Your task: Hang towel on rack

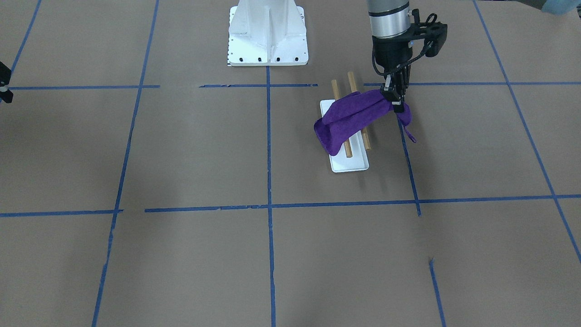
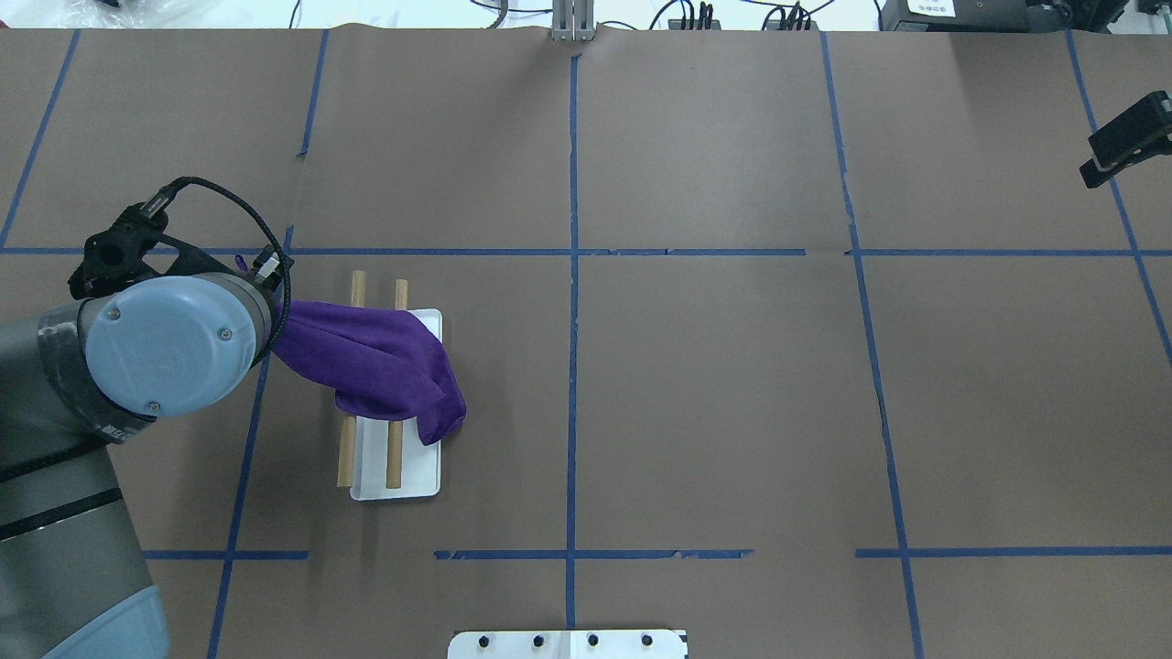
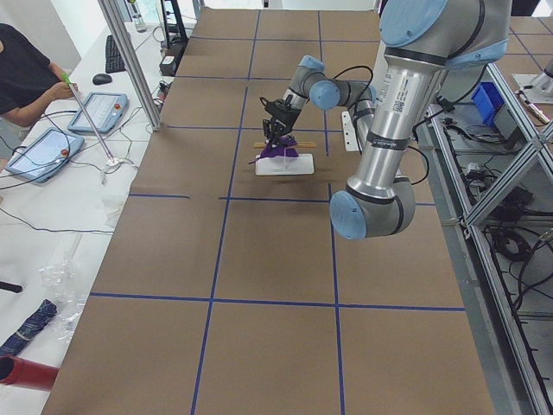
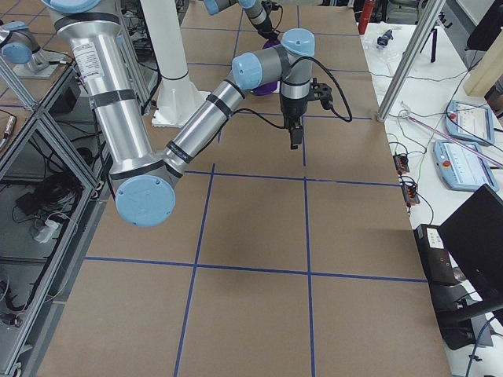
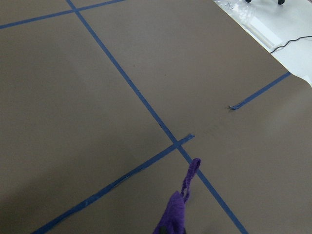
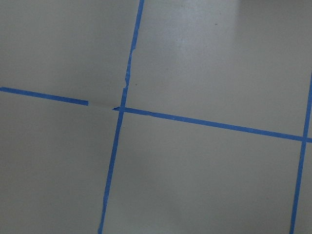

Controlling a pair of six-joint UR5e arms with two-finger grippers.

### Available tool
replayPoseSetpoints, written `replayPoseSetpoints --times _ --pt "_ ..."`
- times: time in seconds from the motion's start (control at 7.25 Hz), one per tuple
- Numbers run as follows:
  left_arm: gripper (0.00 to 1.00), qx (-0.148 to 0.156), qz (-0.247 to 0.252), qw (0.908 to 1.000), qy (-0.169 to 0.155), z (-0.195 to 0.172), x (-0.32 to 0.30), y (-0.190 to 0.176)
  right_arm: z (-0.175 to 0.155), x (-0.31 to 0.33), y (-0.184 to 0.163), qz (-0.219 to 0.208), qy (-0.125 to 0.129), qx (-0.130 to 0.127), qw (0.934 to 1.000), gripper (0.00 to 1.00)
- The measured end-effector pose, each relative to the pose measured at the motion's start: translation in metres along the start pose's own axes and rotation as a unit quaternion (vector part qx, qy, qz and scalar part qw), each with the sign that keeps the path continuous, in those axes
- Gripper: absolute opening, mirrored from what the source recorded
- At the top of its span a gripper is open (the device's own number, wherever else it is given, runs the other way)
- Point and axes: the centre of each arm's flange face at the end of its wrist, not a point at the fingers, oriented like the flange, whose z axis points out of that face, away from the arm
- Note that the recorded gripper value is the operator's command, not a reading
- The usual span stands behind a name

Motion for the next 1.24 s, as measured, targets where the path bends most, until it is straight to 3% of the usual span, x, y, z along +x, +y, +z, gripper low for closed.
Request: replayPoseSetpoints --times 0.14,0.28,0.41,0.83,1.24 --pt "0.00 0.004 0.002 1.0000 -0.004 0.020 -0.005 0.002 0.000 0.000 0.000 0.000 -0.001 0.000 1.0000 1.00" --pt "0.23 0.007 0.004 0.9999 -0.007 0.034 -0.007 0.004 -0.001 0.000 0.000 0.000 -0.001 0.001 1.0000 1.00" --pt "0.99 0.009 0.011 0.9998 -0.011 0.042 -0.008 0.006 -0.001 0.000 0.000 0.000 -0.001 0.001 1.0000 1.00" --pt "1.00 0.013 0.080 0.9964 -0.026 0.057 -0.008 -0.006 -0.002 0.001 0.000 0.001 -0.001 0.002 1.0000 1.00" --pt "1.00 -0.022 0.161 0.9854 -0.049 0.058 0.006 -0.057 -0.006 0.009 -0.001 0.005 0.001 0.006 1.0000 1.00"
